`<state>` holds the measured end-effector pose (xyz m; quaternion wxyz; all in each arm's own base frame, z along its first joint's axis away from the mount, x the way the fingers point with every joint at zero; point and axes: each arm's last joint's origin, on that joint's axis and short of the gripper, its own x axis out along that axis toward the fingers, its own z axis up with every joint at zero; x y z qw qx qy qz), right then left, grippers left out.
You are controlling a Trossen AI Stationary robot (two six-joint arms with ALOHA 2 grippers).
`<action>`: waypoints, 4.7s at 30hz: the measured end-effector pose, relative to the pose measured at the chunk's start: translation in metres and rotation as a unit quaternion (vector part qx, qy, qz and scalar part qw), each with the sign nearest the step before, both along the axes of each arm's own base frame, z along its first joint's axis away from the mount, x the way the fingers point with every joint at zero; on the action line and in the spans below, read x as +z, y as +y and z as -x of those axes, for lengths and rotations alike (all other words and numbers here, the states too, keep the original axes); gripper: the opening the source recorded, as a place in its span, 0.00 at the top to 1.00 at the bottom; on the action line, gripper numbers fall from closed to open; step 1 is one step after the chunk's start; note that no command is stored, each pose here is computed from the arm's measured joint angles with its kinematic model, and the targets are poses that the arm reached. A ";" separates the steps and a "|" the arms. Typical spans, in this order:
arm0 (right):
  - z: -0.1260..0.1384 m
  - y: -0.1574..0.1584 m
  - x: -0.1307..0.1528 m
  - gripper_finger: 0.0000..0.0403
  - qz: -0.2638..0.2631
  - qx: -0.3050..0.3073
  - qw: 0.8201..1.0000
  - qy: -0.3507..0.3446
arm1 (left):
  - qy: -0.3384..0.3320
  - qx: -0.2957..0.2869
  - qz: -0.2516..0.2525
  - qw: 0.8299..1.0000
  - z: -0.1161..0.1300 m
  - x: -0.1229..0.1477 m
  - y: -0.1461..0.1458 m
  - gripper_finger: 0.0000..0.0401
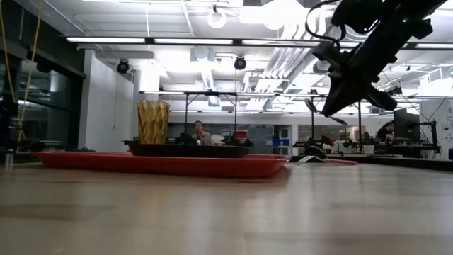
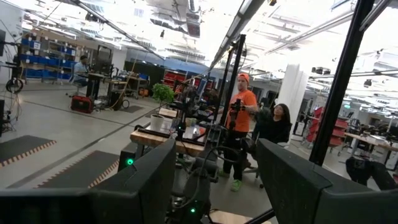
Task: Pick and place plate/cup/fork/spoon on tray
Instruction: Put the black spoon on the red serving tray, then put the pink fork on the red serving tray
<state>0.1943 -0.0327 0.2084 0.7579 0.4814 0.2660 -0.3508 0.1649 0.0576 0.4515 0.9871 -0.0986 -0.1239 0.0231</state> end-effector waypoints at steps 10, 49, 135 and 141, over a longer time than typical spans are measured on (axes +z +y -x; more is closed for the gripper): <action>-0.001 0.005 0.000 1.00 -0.010 -0.019 1.000 -0.009 | -0.001 0.000 -0.001 1.000 0.000 0.000 0.000 0.47; -0.012 0.003 0.012 1.00 -0.013 -0.060 0.993 -0.103 | -0.004 -0.003 -0.003 1.000 0.002 0.001 -0.001 0.47; -0.057 0.029 0.016 0.69 0.009 -0.007 0.996 0.094 | -0.001 -0.003 -0.002 1.000 0.002 0.001 -0.001 0.47; -0.020 0.041 -0.012 0.69 -0.027 -0.058 0.997 0.038 | -0.001 -0.002 -0.001 1.000 0.002 0.001 -0.001 0.47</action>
